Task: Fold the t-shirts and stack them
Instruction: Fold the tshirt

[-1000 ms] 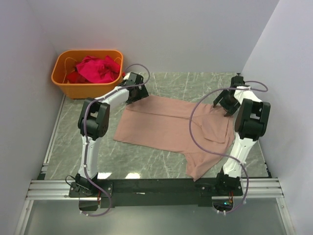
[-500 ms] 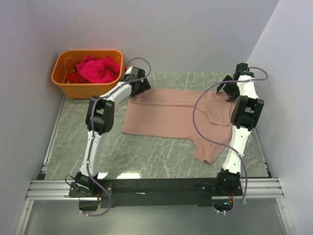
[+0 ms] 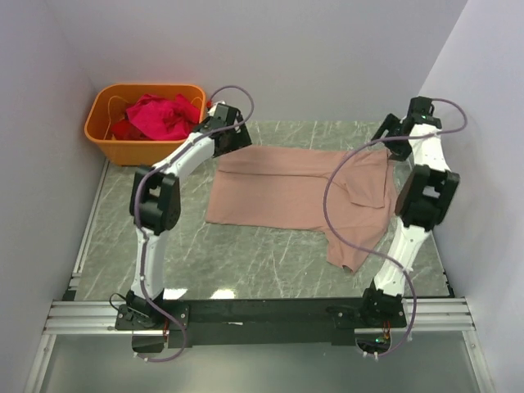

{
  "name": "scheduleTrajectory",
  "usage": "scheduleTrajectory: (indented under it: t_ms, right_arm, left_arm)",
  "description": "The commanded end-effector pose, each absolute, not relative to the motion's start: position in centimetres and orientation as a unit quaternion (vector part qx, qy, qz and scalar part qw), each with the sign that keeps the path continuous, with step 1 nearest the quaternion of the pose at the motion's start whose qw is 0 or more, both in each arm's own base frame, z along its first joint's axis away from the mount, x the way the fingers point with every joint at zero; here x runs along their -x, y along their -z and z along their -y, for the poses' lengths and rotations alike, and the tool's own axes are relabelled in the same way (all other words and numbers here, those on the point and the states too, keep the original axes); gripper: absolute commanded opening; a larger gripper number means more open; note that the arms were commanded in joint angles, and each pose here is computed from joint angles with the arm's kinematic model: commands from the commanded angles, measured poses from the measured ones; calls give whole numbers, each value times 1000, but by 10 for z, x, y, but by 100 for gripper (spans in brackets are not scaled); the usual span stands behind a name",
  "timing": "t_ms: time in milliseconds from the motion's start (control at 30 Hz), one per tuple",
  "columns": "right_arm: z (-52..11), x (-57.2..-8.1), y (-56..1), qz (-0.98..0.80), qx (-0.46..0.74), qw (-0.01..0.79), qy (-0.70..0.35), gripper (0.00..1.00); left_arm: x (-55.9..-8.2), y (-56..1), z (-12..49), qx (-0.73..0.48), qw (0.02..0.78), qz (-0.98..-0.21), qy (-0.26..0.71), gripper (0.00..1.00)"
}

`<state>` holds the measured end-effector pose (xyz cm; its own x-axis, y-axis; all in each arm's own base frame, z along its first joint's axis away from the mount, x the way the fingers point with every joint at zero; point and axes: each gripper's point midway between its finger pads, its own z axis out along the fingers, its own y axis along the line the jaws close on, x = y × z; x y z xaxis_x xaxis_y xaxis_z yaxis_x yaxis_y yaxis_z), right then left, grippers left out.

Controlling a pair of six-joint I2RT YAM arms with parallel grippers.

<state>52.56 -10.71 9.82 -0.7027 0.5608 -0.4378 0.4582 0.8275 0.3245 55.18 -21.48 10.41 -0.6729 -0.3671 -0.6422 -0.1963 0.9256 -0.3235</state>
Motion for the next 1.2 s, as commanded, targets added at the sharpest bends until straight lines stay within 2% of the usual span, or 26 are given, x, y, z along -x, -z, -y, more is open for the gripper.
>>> scheduleTrajectory:
  t_ms: [0,33,67,100,200,267,433,667,833,900,1067,1100,1133,1167]
  right_arm:
    - [106,-502,-195,-885,-271,372,-68,88]
    - [99,-494,-200,-881,-273,380,-64,88]
    - [94,-471,-176,-889,-290,350,-56,88]
    - [89,-454,-196,-873,-314,369,-56,88]
    - [71,-409,-187,-860,-341,372,-72,88]
    - [61,-383,-170,-863,-347,359,-76,88]
    - [31,-330,-178,-854,-339,383,-97,88]
    - [16,-251,-138,-872,-346,335,-88,87]
    - [3,-226,-116,-878,-354,303,-105,86]
    - [-3,-219,-109,-882,-355,290,-113,85]
    - [-11,-199,-98,-893,-353,256,-114,83]
    - [-13,-197,-96,-895,-351,251,-112,83]
    - [-14,-192,-93,-899,-350,240,-108,83]
    - [-14,-189,-91,-901,-350,235,-101,82]
  left_arm:
    - [-517,-199,226,143,440,-877,130,99]
    - [-498,-199,218,148,432,-880,126,99]
    - [-486,-196,216,154,426,-883,126,99]
    - [-474,-192,214,171,416,-883,133,99]
    - [-426,-177,200,197,392,-887,141,100]
    - [-393,-167,194,204,381,-889,155,100]
    - [-331,-133,178,242,341,-893,163,99]
    - [-298,-83,149,288,313,-898,112,99]
    - [-310,-61,144,324,302,-893,80,84]
    - [-314,-49,141,333,296,-893,63,82]
    - [-319,-30,139,337,280,-898,40,65]
    - [-318,-23,138,337,275,-900,33,61]
    - [-318,-21,139,337,274,-900,32,49]
    - [-319,-20,139,338,273,-900,33,43]
